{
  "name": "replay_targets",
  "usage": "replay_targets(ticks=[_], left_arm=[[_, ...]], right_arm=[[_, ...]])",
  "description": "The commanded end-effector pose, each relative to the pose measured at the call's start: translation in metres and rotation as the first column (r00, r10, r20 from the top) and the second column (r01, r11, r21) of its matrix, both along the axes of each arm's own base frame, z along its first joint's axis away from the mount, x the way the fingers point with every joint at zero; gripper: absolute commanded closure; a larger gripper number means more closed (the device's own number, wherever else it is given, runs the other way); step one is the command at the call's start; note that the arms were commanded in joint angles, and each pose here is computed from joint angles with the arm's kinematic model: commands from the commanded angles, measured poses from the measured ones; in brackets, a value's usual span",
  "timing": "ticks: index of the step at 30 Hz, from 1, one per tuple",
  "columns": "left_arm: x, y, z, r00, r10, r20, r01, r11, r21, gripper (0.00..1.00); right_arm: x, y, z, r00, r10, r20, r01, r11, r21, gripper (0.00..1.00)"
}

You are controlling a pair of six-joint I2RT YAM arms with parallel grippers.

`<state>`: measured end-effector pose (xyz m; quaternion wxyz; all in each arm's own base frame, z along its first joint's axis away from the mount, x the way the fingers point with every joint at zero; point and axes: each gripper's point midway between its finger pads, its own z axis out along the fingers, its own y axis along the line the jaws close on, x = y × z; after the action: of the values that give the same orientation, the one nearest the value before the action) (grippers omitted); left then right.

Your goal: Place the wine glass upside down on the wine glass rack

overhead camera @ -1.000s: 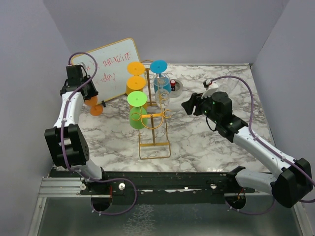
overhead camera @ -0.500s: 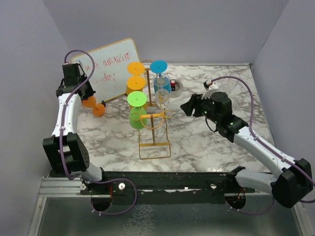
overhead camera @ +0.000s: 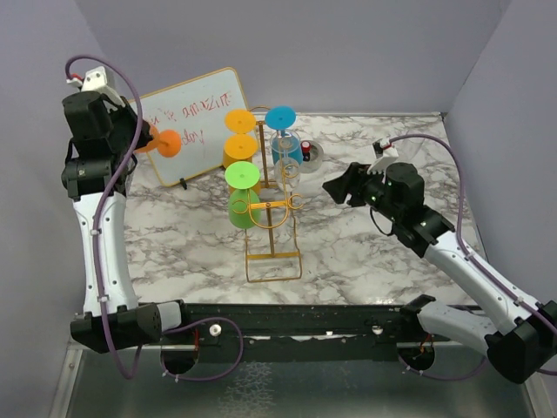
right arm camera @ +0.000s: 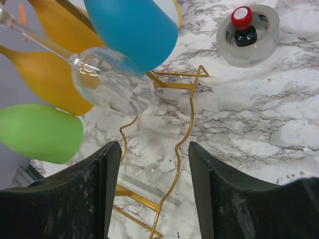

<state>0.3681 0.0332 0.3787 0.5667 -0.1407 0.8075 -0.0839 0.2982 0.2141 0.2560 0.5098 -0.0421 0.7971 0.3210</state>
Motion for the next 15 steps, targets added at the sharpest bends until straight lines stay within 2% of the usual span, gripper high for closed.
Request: replay_targets(ticks=[1,5,9,11,15], left_arm=[[-0.019,-0.034,0.071,0.977,-0.101,0.189,0.12,0.989,-0.092,1.0],[-0.032,-0.041,0.128,0.935,-0.088,0.344,0.142,0.981,-0.136,1.0],[-0.044,-0.063,0.171,0.867,-0.145,0.478,0.265,0.944,-0.195,1.0],[-0.051,-0.085,0.187,0.805,-0.236,0.544,0.401,0.893,-0.205,1.0],[-0.068,-0.121,0.21,0.658,-0.386,0.646,0.646,0.731,-0.22,1.0]], right_arm=[[-0.006,-0.004,0.021,1.0,-0.028,0.006,0.028,0.998,0.06,0.39],[-0.009,-0.006,0.029,0.999,-0.039,0.015,0.037,0.996,0.081,0.39],[-0.009,-0.009,0.037,0.998,-0.056,0.025,0.054,0.994,0.098,0.39],[-0.01,-0.009,0.043,0.998,-0.053,0.039,0.048,0.994,0.102,0.39],[-0.014,-0.008,0.059,0.997,-0.037,0.075,0.027,0.992,0.125,0.39]])
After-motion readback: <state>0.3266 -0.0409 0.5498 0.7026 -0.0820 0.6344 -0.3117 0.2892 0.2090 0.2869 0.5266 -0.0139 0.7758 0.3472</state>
